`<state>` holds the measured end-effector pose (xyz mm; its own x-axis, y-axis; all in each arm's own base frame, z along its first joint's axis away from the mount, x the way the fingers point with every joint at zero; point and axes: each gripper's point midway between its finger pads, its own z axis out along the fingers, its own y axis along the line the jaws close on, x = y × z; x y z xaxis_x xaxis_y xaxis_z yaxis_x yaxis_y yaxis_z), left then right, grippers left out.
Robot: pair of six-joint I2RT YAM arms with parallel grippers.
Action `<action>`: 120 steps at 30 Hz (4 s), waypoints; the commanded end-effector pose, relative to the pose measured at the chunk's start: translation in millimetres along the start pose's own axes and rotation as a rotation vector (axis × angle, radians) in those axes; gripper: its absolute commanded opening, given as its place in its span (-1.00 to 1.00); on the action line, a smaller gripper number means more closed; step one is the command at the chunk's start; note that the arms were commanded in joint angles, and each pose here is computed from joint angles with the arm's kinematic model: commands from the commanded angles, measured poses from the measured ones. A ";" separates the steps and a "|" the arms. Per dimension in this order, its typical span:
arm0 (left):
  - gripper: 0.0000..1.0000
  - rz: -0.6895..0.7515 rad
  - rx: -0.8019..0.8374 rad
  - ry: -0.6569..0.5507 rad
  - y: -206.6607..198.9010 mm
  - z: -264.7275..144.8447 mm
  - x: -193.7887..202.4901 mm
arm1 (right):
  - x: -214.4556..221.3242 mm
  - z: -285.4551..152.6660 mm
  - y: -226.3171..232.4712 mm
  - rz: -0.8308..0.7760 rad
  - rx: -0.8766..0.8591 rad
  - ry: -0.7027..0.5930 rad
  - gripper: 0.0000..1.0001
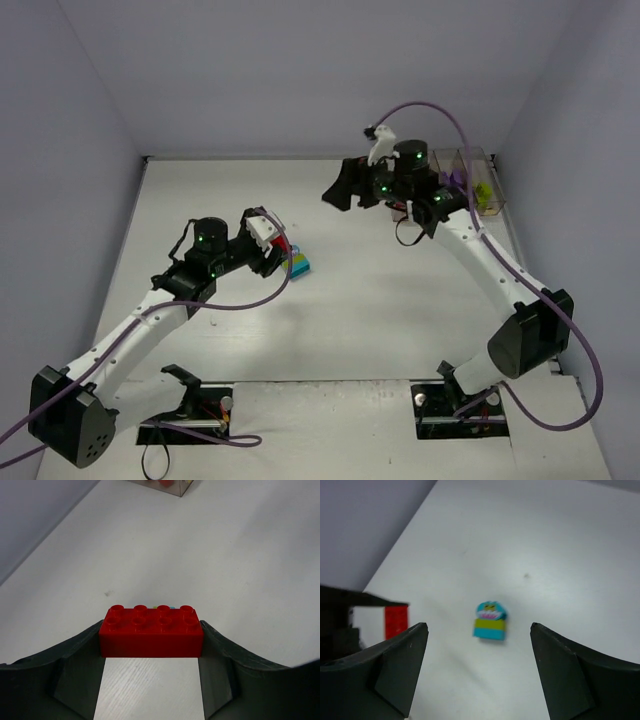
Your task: Sort the legos into containers by color
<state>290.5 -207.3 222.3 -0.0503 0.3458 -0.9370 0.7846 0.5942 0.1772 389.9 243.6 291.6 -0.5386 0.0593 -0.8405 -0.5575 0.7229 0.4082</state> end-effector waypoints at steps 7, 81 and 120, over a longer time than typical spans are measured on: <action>-0.92 0.127 0.032 -0.204 10.5 8.3 -76.2 | 46.2 6.8 125.9 0.038 -0.299 0.049 0.58; 0.53 -1.150 -0.652 0.406 9.8 20.1 45.8 | -29.0 40.3 -294.2 -0.239 0.743 0.013 0.30; 0.50 -1.103 -0.969 0.754 4.3 104.3 136.5 | 26.6 -48.4 -135.8 0.035 0.445 -0.114 0.32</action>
<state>335.6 -231.0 48.2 -0.8114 -0.4337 -0.3919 -0.4656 0.8849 -0.0153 417.5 105.7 196.1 -0.5586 0.1330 -0.8187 -0.1481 0.9552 0.2562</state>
